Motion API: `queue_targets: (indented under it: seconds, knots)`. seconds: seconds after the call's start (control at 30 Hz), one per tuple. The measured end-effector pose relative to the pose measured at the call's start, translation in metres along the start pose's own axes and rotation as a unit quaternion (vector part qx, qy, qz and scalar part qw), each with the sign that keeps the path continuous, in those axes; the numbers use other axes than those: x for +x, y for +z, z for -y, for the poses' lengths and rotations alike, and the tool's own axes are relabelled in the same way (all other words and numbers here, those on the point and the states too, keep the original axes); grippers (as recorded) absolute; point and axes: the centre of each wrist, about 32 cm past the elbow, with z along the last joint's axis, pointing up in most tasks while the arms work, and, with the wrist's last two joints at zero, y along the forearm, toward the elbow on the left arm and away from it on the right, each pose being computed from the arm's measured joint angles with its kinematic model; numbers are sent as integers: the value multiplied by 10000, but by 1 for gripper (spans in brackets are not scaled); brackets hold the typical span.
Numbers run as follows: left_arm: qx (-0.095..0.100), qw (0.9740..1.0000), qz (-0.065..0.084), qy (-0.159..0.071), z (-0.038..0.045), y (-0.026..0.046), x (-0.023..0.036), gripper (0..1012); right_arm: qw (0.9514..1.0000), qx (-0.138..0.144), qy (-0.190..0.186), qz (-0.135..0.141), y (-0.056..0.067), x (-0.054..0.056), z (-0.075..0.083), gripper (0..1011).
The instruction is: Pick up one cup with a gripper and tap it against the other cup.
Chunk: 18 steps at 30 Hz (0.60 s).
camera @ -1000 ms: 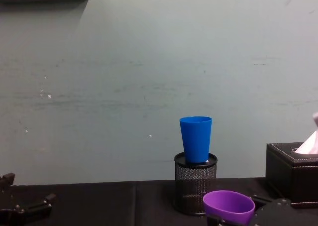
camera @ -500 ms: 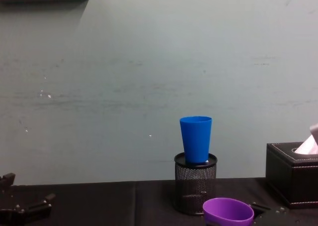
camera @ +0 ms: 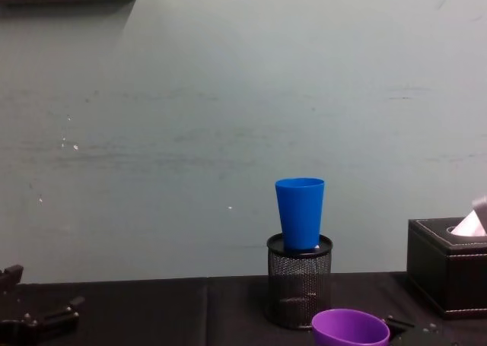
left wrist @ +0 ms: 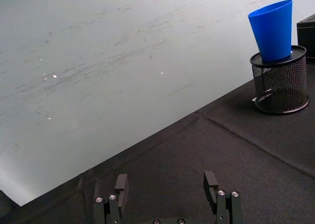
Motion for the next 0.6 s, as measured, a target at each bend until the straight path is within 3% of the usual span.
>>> queue_targets:
  seconds: [0.5,0.6]
  knots:
    - [0,10000,0,0,0,0,0,1000,10000,-42,33,-16,-7,3,-7,732]
    - [0,10000,0,0,0,0,0,1000,10000,-41,33,-15,-6,3,-6,807]
